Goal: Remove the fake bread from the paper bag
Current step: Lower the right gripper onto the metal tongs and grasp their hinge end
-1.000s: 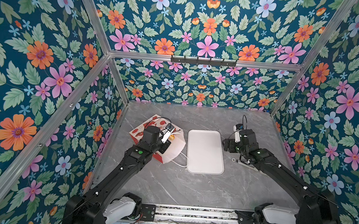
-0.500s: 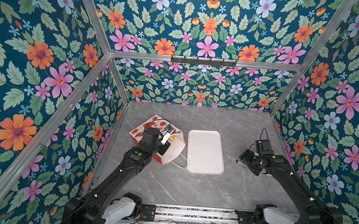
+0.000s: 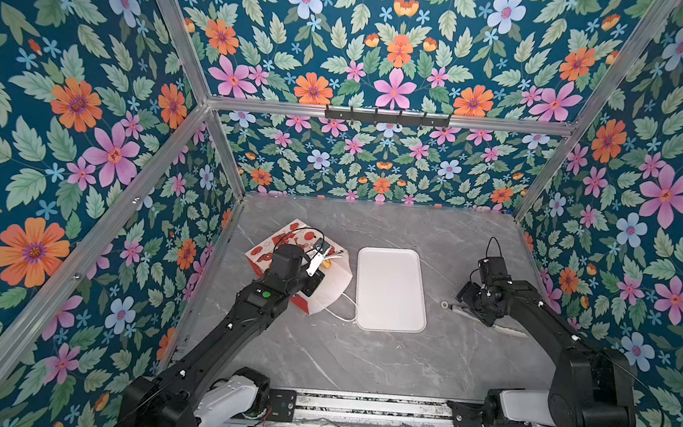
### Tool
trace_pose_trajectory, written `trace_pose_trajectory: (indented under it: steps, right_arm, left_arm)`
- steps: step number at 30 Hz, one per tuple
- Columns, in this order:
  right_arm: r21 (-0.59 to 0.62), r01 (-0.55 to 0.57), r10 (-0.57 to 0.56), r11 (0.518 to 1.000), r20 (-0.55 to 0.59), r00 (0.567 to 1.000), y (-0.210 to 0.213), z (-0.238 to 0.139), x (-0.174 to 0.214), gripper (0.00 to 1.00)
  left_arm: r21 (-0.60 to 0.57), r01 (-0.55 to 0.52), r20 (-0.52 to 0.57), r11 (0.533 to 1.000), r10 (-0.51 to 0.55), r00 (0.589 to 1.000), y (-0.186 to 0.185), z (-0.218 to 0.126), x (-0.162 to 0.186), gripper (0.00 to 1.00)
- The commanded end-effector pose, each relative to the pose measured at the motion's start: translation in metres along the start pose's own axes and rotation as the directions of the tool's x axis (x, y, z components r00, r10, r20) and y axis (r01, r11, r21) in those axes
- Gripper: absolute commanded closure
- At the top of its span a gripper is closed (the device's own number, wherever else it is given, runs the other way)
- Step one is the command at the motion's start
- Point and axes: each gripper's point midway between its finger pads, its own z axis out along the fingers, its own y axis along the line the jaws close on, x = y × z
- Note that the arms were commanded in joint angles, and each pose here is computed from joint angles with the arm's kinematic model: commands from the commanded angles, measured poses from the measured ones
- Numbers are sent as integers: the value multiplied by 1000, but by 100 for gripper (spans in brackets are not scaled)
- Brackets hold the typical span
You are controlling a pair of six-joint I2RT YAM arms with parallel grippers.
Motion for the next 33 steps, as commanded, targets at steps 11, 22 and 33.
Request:
trace_pose_trajectory:
  steps: [11,22,33]
  right_arm:
    - [32,-53,53,998,16,998,-6,34,-20,27]
    - [14,-16,17,1000,-65,998,2,57,-18,68]
    - [45,249,-243,967,-109,964,3,52,-25,100]
  left_arm:
    - [-14,13,20,1000,-12,1000,3,0,-6,100]
    - [-24,10,16,1000,-10,1000,5,0,-5,100]
    - [-33,8,17,999,-8,1000,6,-1,-5,100]
